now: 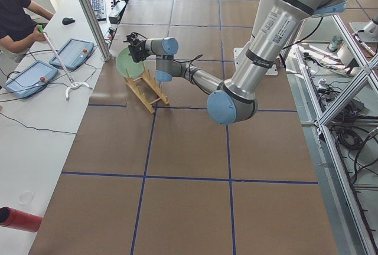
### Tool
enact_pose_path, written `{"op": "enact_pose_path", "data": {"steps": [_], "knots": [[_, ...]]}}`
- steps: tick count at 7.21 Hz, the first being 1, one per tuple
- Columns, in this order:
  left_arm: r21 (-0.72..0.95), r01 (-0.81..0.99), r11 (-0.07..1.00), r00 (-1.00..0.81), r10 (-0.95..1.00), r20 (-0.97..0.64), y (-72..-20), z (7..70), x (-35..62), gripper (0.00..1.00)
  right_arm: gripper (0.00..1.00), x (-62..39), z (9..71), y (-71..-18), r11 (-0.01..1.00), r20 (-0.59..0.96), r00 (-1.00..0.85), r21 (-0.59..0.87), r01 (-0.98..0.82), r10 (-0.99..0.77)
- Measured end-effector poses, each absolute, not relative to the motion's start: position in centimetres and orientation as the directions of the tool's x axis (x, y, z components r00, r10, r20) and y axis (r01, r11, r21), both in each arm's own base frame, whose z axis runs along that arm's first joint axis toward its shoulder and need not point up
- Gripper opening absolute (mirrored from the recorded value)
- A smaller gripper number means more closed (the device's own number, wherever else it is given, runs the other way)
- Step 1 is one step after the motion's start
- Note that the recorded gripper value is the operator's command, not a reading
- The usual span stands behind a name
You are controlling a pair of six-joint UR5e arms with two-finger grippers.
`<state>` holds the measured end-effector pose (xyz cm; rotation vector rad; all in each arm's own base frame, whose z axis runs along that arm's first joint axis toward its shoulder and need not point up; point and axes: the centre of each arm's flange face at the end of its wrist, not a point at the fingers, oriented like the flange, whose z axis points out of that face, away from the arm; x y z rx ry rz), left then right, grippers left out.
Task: Place plate on rack
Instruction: 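Lower the upright plate with the left gripper between the rack pegs, then open the left gripper and release the plate in the rack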
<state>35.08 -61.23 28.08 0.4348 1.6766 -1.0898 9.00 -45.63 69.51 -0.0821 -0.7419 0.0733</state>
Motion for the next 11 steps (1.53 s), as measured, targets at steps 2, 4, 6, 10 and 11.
{"op": "enact_pose_path", "data": {"steps": [2, 4, 6, 10, 11], "knots": [[-0.424, 0.736, 0.527, -0.374, -0.206, -0.904, -61.2, 28.0, 35.1, 1.0, 1.0, 9.0, 69.5, -45.6, 0.994, 0.671, 0.735, -0.101, -0.038, 0.096], [-0.273, 0.784, 0.557, -0.25, -0.119, -0.961, -61.1, 27.7, 34.7, 1.0, 1.0, 9.0, 69.5, -45.6, 0.994, 0.671, 0.735, -0.101, -0.038, 0.096], [-0.01, 0.801, 0.599, 0.0, -0.016, -1.0, -60.4, 27.5, 34.1, 1.0, 1.0, 9.0, 69.5, -45.6, 0.994, 0.671, 0.735, -0.101, -0.037, 0.095], [0.444, 0.645, 0.622, 0.482, 0.119, -0.868, -57.9, 26.2, 30.4, 1.0, 1.0, 9.0, 69.5, -45.6, 0.994, 0.671, 0.735, -0.101, -0.037, 0.095], [0.508, 0.6, 0.618, 0.546, 0.147, -0.825, -57.5, 27.2, 28.5, 1.0, 1.0, 9.0, 69.5, -45.6, 0.994, 0.671, 0.735, -0.101, -0.037, 0.095]]}}
